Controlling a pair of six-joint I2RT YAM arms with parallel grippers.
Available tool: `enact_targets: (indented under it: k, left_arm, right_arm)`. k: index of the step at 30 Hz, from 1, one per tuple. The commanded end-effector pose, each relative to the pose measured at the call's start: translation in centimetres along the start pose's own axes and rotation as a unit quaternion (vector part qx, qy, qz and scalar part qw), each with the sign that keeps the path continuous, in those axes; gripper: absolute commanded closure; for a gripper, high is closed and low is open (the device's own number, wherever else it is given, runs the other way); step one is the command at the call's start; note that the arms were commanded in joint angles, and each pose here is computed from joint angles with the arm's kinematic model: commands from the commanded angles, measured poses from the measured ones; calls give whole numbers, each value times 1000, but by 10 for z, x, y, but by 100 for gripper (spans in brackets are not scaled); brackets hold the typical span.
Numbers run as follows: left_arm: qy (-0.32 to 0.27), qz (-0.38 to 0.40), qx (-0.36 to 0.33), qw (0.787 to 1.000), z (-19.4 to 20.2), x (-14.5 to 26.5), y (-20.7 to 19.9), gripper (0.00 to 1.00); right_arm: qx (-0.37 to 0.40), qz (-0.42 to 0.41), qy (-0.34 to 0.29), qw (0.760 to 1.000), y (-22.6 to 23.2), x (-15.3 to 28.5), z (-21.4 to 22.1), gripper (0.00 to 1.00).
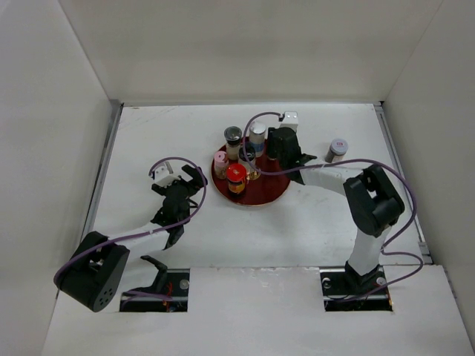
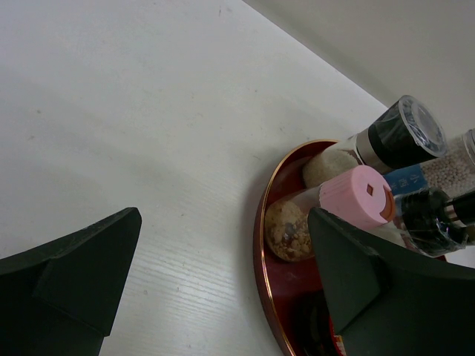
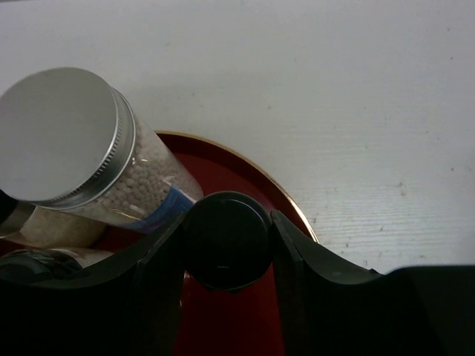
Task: Organize the condiment bottles
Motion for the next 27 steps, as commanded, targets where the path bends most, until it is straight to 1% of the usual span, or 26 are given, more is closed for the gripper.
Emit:
enact_targets:
  k: [1,3,5,9,11,15,19,21,23,25,27]
  left_arm:
    - [-33,20,31,999,-19,-5,-14,2]
    - [-33,20,31,999,-19,-5,-14,2]
    - [-33,20,31,999,-19,-5,-14,2]
    - [-34,20,31,999,-19,-4,-14,2]
    - [-34,20,31,999,-19,-4,-14,2]
    - [-32,22,30,999,-18,-4,-15,2]
    - [-32,23,30,999,-19,-4,-16,2]
    - [-34,23,32,999,-20,-3,-15,2]
    - [-35,23,33,999,-20,-3,-15,2]
    - [-35,24,33,999,-20,-2,-14,2]
    - [-36,25,34,998,-21,-2,-15,2]
  right_arm:
    - [-19,-18,-23,999,14,-5,-13,57]
    - [-17,-16,-16,1000,12,-7,-7,55]
    - [-16,-16,-12,1000,11,-8,-5,51]
    - [-14,-15,-12,1000,10,-6,-5,36]
    - [-15,-15,-14,1000,10,-3,-8,32]
    - [-24,-18,-32,999,8,17,-28,22]
    - [-55,-16,-82,995,-14,53,-67,17]
    - [-73,16,-110,991,-39,63,-83,13]
    - [-92,74,-128,985,-73,61,-91,7]
    - [-101,134,-133,977,-105,55,-91,1]
    - [-100,195,-125,968,-136,44,-85,0]
Point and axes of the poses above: each gripper's point midway between its finger pads, its own x axis back along the fingers, its own y axis along the line the jaws close on, z = x × y, the point moved 10 cm from there along x, back along the fingers, and after that the axes turned 10 degrees about -x, right-handed, at the moved point
